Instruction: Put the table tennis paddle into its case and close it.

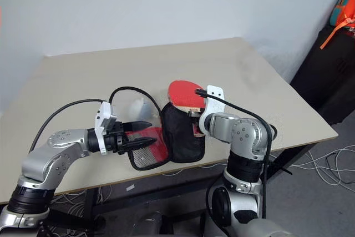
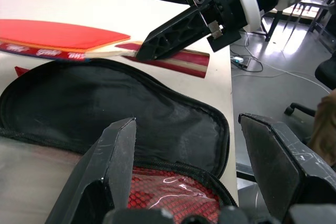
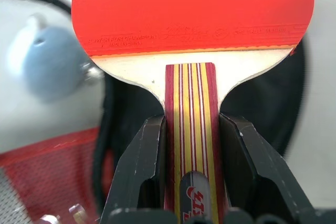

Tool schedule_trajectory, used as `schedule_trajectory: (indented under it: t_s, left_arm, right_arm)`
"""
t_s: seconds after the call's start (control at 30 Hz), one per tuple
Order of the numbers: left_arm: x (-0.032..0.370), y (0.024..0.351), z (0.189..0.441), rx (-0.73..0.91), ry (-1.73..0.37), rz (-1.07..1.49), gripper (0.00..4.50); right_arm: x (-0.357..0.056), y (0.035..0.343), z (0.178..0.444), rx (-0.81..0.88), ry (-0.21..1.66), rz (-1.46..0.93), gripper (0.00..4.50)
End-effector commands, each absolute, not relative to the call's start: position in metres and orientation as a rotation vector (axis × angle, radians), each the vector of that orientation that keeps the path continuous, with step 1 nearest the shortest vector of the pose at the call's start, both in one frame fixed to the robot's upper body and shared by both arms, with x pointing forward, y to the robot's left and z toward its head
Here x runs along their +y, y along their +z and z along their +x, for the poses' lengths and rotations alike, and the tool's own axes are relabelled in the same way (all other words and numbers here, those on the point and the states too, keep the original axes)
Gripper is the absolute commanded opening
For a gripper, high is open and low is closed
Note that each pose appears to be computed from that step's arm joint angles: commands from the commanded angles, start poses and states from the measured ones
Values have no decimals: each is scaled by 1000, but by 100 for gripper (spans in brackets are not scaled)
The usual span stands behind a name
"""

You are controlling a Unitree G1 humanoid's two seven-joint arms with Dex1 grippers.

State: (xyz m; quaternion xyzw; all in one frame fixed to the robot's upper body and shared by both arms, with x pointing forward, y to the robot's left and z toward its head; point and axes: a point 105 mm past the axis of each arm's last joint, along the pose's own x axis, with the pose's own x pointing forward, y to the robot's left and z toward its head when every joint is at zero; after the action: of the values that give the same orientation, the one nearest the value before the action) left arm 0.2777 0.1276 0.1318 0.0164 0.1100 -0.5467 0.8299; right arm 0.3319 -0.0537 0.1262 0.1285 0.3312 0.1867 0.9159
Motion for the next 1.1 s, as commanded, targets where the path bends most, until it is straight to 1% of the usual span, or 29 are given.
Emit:
schedule_trajectory:
  t_s: [0.03,0.1,0.17,0.47,0.6,0.73,0.93,1.1]
  left_arm:
    - [128,144,279,185,-1156,59,331]
    - [127,144,278,191,-1157,58,331]
    - [128,143,278,195,-1158,58,331]
    - [128,141,279,203,-1159,54,331]
    - [129,139,280,204,-1159,56,331]
    - [129,139,280,206,-1158,56,331]
    - [127,141,280,206,-1159,55,331]
    - [126,141,280,206,-1159,53,331]
  right_arm:
    - [-43,129,327,677,434,265,116]
    - [-37,125,322,697,460,283,116]
    - [-36,119,319,721,448,293,116]
    - [-45,102,313,786,376,325,116]
    - [-54,94,312,812,313,315,116]
    - [-66,90,312,821,263,301,116]
    - [-72,86,311,836,237,297,116]
    - [-80,83,314,851,177,291,116]
